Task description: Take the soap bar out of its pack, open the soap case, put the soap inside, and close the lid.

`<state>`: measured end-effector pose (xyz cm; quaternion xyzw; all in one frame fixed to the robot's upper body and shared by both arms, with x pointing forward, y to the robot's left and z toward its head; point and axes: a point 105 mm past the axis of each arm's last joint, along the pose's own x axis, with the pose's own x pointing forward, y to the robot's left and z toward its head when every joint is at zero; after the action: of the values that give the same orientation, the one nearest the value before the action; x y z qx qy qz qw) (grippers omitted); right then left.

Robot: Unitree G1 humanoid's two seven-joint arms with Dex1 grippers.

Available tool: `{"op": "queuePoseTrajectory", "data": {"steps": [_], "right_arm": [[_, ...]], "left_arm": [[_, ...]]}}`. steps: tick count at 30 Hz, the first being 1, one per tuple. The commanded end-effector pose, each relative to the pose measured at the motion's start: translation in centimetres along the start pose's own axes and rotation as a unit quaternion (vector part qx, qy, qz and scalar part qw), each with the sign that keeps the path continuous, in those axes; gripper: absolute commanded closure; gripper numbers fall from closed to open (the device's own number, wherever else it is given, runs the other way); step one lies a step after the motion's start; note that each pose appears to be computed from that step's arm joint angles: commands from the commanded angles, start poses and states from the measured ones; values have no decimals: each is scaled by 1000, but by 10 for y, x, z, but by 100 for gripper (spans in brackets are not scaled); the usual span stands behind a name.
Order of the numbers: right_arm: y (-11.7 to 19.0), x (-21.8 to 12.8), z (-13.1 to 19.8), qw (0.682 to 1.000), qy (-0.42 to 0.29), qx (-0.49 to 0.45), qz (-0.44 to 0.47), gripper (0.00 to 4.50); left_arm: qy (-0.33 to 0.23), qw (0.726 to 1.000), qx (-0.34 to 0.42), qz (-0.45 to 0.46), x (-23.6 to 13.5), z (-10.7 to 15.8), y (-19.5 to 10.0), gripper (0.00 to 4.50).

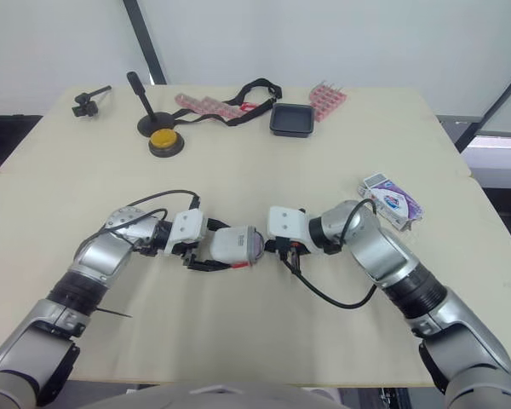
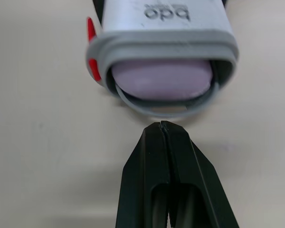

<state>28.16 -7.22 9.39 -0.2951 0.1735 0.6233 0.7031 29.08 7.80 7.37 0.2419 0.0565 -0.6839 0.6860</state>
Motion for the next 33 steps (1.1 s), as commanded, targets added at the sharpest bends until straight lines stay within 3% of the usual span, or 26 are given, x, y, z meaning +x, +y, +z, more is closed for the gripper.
{"op": "queuePoseTrajectory", "data": {"steps": [1, 7, 11, 15, 18, 25, 28, 33], "right_arm": [[-6, -33, 2, 999, -11, -3, -36, 446], [0, -65, -20, 997, 0, 34, -67, 446], [5, -76, -20, 990, -44, 111, -81, 446], [14, -83, -12, 975, -82, 201, -55, 332], [20, -85, -4, 954, -100, 281, -25, 221], [23, -80, 16, 905, -131, 404, 20, 2], [35, -74, 19, 893, -124, 429, 59, 2], [27, -59, 22, 879, -144, 450, 54, 2]], "left_arm": [[-27, 999, 22, 4, 0, 14, -3, 105], [-55, 998, 5, 28, -2, 17, -2, 105], [-74, 996, 38, 37, -2, 21, -3, 105], [-104, 991, 65, 61, -1, 27, -2, 105], [-128, 985, 80, 86, -2, 31, -1, 105], [-163, 979, 33, 118, 0, 30, -3, 105], [-162, 976, 49, 137, 0, 32, 2, 105], [-161, 976, 70, 126, 4, 35, 1, 105]]}}
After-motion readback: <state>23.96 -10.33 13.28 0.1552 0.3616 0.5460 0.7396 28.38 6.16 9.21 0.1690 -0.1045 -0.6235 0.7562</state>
